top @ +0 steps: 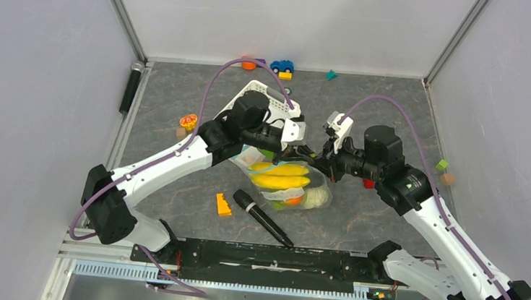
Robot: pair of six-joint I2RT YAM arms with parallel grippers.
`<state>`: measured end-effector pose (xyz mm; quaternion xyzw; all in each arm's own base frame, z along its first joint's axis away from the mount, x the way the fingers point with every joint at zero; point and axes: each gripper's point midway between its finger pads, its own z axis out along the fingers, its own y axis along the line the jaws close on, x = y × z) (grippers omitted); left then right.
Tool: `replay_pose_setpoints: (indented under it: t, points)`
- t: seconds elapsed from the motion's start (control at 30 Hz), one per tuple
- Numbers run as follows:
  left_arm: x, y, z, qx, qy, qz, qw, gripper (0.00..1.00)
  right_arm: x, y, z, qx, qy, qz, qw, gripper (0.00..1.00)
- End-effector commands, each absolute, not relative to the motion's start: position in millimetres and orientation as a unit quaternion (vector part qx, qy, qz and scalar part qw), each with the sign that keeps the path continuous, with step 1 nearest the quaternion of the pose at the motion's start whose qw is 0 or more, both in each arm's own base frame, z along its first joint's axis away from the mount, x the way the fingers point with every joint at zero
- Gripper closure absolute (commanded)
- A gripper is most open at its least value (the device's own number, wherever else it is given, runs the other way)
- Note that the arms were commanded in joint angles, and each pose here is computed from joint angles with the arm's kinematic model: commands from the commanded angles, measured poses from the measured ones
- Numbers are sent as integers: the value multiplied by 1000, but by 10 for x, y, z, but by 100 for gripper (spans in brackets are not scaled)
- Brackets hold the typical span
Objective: Place the food in the zip-top bag and seal the zipper
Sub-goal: Zip the zipper food storage bag at the center of the board.
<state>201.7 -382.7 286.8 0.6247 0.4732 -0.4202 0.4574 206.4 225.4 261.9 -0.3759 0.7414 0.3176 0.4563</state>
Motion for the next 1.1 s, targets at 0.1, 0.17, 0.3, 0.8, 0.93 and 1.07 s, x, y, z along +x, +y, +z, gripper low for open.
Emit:
replay_pose_setpoints:
  t: [0.1,0.17,0.3,0.8,0.93,1.07]
  points:
    - [2224,-3666,2697,645,490,-335,481,98,2230,2006,2786,-345,736,247,528,100]
    - [2230,-3642,2668,649,493,-330,476,98,2276,1881,2651,-324,754,218,528,100]
    - [2221,-3564,2626,655,499,-316,472,98,2319,1566,2332,-274,794,153,520,100]
    - [2323,-3263,2607,648,516,-237,508,98,2324,977,2073,-162,840,41,516,100]
    - [2328,-3207,2651,643,515,-226,521,98,2309,765,2105,-119,843,3,524,100]
    - [2335,-3180,2667,640,515,-219,526,98,2299,612,2038,-90,852,-31,514,100]
